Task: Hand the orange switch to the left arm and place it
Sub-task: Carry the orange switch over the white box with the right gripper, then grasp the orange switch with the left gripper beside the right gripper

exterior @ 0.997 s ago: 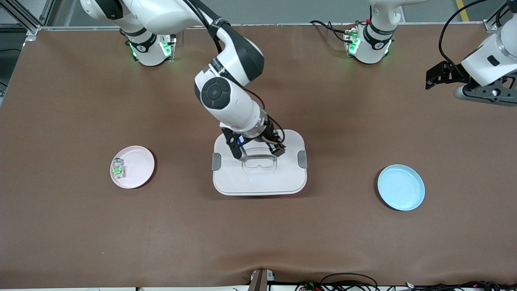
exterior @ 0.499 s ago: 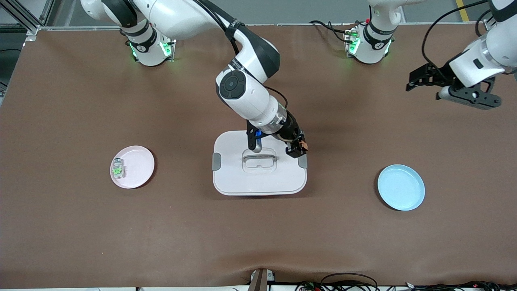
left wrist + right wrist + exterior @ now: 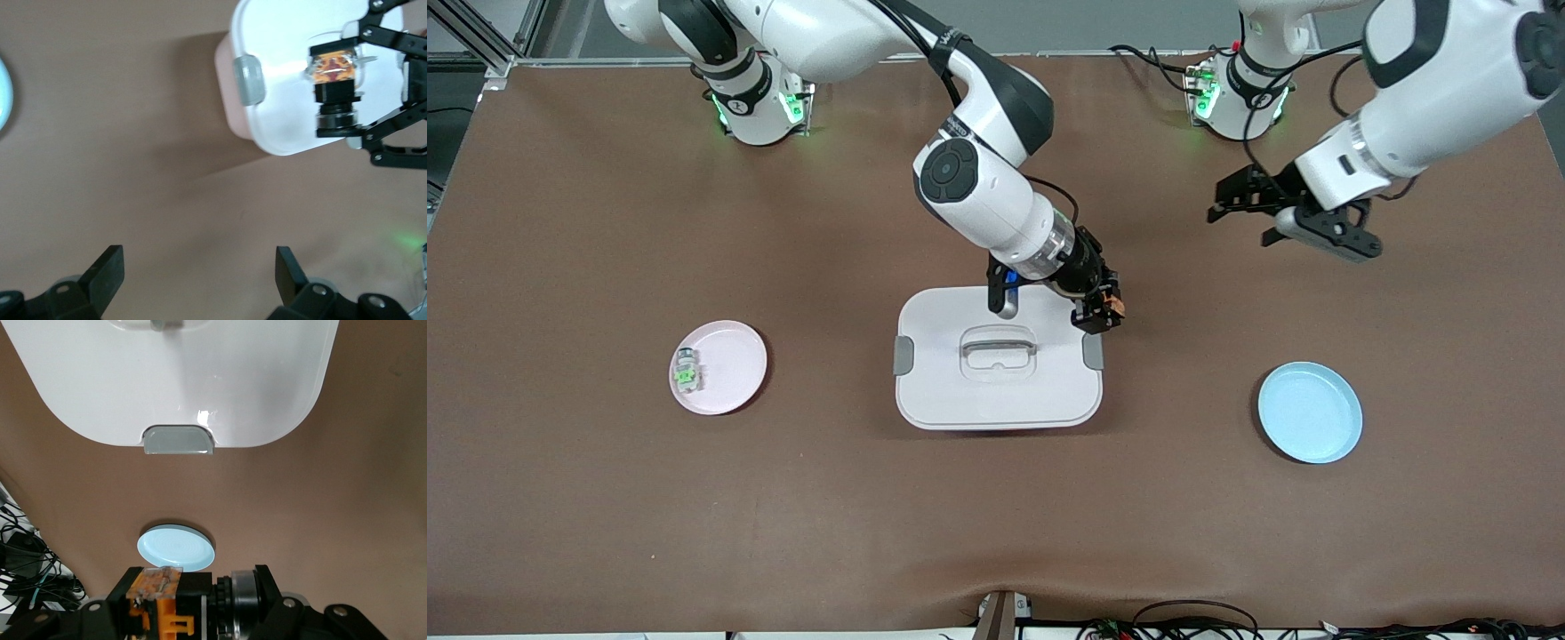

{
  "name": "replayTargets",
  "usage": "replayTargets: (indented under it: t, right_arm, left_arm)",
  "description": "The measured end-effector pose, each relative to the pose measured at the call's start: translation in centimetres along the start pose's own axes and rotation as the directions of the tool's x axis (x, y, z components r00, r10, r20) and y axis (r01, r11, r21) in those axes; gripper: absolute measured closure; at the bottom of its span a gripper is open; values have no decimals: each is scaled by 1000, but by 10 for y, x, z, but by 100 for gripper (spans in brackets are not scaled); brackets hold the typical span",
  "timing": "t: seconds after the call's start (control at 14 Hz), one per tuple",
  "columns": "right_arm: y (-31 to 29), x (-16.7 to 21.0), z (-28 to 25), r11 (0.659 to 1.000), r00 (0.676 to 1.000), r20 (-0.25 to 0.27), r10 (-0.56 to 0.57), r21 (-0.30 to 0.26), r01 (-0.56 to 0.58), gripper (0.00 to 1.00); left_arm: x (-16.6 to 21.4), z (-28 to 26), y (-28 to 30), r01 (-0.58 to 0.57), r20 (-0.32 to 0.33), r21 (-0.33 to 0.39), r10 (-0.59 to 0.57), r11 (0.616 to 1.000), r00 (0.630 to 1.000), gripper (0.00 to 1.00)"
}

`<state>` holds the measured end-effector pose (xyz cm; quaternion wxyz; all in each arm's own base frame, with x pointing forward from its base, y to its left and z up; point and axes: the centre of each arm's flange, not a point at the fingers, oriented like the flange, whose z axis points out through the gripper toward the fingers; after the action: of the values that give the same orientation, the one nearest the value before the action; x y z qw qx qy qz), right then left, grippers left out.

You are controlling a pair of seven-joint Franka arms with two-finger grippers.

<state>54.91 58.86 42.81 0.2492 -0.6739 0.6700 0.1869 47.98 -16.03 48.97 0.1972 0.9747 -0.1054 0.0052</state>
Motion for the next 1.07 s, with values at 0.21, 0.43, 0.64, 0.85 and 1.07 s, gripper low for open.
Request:
replayTargets:
  t: [0.21,0.43,0.64,0.85,1.07]
  right_arm:
    - [0,-2,-1,1000,1000,6,9,2,-9,27]
    - [7,-12,-2,1000,1000,20,-8,-5,8,27]
    - [35,-28,14,999,999,19,-38,-38,38,27]
    - [60,-40,32,997,999,15,-48,-66,49,27]
    - [64,-43,35,997,999,16,-43,-69,44,27]
  left_arm:
    - [-4,28,18,31,-32,-81,-34,996,999,0]
    - [-2,30,28,59,-102,-146,-75,987,992,0]
    - [2,37,37,54,-159,-202,-88,978,983,0]
    - [3,43,34,16,-176,-218,-55,976,983,0]
    - [4,43,27,19,-178,-220,-59,975,982,0]
